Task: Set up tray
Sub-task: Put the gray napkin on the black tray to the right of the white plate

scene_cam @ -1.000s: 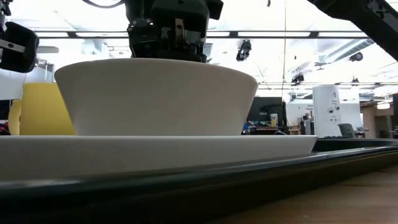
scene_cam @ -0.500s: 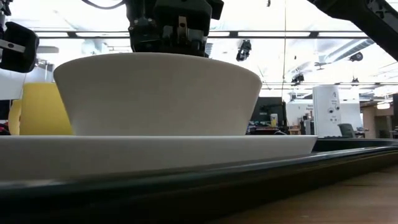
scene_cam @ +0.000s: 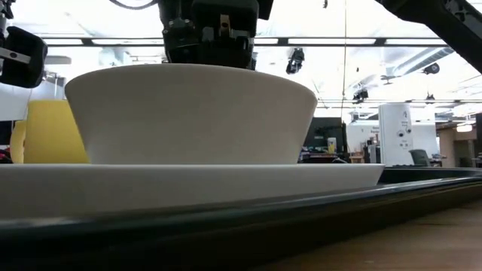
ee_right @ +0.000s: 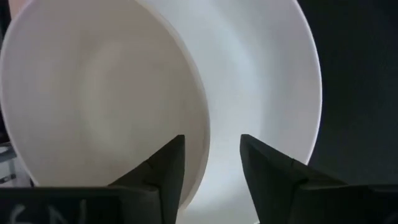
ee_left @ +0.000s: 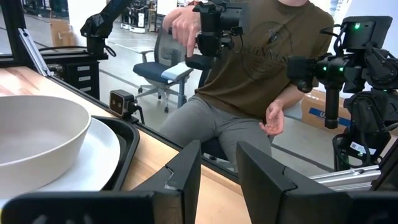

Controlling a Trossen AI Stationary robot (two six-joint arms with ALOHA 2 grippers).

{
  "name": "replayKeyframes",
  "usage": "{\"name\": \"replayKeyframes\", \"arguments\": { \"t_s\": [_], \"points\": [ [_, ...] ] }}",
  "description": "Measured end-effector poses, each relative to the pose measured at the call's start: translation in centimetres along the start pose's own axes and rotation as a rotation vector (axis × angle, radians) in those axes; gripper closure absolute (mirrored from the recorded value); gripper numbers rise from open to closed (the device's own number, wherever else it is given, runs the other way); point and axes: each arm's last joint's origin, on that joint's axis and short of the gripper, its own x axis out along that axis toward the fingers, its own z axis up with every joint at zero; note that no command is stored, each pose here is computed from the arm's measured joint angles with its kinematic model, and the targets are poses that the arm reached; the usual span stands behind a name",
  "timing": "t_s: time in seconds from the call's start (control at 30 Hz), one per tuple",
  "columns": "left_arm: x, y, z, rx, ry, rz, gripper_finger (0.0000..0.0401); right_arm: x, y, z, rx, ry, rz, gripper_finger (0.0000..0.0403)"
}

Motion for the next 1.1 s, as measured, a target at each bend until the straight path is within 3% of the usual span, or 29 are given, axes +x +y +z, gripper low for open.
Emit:
{"name": "replayKeyframes", "arguments": {
  "t_s": [0.37,0.57,0.73,0.83,1.1],
  "points": [
    [0.0,0.0,0.0,0.000,-0.001,0.005,0.0313,-2.5,0.6,-0.8,-0.020,-0.001,-0.001,0.0269],
    [0.0,0.0,0.0,0.000,0.000,0.004,0.0313,-3.6,0.8,-1.0,-0.196,-0.019,-0.016,0.0276],
    [0.0,0.0,0.0,0.000,0.000,0.003,0.0313,-3.8,0.5,-0.9,-0.243,-0.020,-0.039,0.0280],
    [0.0,0.0,0.0,0.000,0.000,0.002,0.0313,-3.9,-0.1,-0.9,-0.228,-0.015,-0.170,0.0284],
    [0.0,0.0,0.0,0.000,0.001,-0.002,0.0313,-4.7,-1.7,-0.8,-0.171,-0.015,-0.737,0.0294]
  ]
}}
